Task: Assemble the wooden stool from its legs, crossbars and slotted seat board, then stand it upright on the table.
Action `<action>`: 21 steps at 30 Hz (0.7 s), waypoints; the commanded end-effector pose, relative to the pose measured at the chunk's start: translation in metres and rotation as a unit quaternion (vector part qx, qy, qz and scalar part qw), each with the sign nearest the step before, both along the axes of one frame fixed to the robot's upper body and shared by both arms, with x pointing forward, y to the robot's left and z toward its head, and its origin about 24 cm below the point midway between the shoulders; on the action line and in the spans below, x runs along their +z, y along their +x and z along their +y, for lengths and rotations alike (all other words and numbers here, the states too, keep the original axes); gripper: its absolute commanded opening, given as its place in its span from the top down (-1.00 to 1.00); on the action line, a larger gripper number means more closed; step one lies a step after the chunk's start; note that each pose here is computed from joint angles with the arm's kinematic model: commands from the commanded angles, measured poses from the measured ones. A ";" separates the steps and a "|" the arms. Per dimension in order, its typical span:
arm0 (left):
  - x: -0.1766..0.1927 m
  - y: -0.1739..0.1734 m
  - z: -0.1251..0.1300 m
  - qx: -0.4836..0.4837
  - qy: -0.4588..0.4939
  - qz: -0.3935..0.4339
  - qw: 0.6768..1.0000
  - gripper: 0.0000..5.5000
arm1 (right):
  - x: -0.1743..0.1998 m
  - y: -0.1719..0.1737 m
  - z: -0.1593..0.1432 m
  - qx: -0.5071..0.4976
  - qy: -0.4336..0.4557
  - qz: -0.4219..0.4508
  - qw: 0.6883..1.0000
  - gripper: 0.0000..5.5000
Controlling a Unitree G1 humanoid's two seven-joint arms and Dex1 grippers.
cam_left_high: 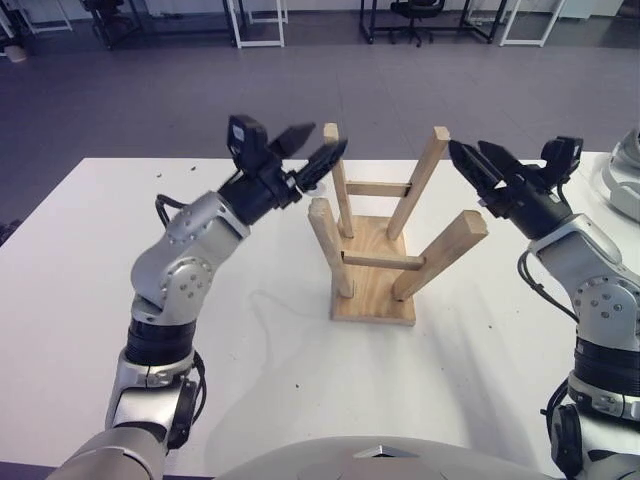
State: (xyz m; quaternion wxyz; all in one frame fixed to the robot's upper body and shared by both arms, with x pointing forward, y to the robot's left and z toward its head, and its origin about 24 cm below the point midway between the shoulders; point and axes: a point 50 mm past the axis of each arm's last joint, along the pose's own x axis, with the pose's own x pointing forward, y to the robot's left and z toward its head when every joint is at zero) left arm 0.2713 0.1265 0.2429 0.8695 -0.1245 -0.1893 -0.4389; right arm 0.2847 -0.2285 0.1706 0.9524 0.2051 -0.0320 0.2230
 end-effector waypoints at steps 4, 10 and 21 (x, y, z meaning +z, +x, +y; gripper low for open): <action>-0.004 -0.005 0.125 0.168 0.113 0.014 0.979 -0.28 | -0.007 -0.061 0.074 0.270 -0.048 -0.043 0.961 -0.71; -0.090 -0.044 0.151 0.093 0.371 0.169 0.908 -0.28 | 0.056 -0.049 0.035 0.152 -0.123 -0.151 0.969 -0.71; -0.188 -0.073 0.086 -0.083 0.552 0.231 0.797 -0.28 | -0.112 0.037 -0.023 0.031 -0.391 0.106 0.914 -0.71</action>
